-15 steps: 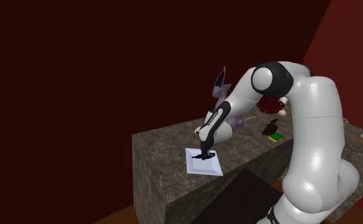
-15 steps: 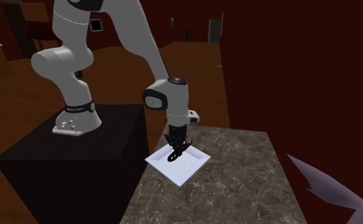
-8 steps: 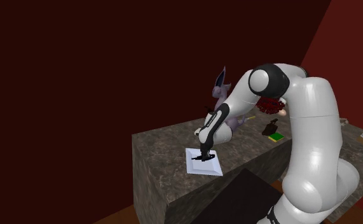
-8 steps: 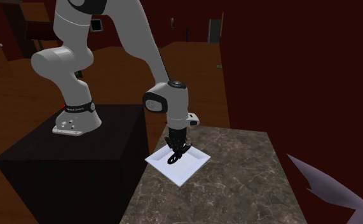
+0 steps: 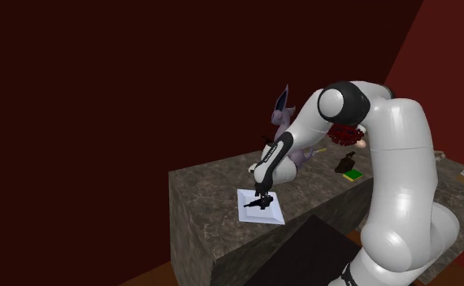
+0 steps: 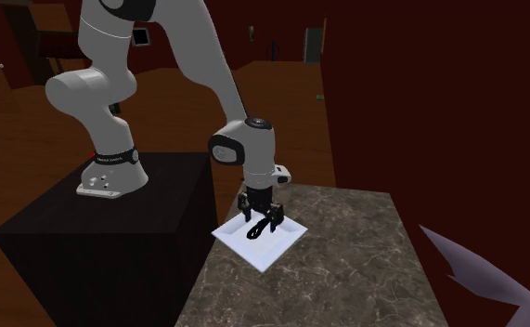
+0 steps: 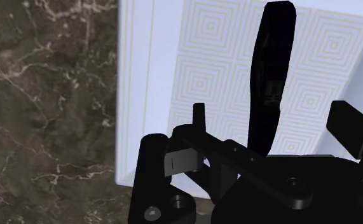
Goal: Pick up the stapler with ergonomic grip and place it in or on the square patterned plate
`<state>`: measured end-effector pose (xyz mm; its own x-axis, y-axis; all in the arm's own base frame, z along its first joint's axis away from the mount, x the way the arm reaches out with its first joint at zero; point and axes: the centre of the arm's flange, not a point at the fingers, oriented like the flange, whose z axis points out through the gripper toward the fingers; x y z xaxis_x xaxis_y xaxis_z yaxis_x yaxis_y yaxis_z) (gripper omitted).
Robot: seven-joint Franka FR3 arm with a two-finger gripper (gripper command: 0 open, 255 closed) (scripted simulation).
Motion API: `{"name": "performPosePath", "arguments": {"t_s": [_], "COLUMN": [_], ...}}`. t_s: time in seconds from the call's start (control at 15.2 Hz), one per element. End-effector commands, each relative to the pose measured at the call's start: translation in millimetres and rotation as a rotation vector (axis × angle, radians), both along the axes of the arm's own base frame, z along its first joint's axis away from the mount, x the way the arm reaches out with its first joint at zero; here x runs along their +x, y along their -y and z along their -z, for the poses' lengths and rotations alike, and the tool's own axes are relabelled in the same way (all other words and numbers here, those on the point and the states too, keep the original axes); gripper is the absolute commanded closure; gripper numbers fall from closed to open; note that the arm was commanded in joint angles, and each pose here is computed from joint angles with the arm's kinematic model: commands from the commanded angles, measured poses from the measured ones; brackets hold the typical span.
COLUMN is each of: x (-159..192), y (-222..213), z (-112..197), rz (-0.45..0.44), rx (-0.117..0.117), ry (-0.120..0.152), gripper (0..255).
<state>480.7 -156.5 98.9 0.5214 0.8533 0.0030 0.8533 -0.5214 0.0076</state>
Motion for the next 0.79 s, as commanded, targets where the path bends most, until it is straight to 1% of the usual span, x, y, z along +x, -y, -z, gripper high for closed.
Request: {"name": "performPosePath", "arguments": {"t_s": [0.0, 0.2, 0.73], "x": [-0.1, -0.4, -0.4], "y": [0.0, -0.1, -0.1], "z": [-13.2, -50.0, -50.0], "rz": [0.0, 0.0, 0.0], "rx": [0.0, 0.0, 0.0], "ry": [0.0, 0.0, 0.0], "gripper": [0, 0, 0]}}
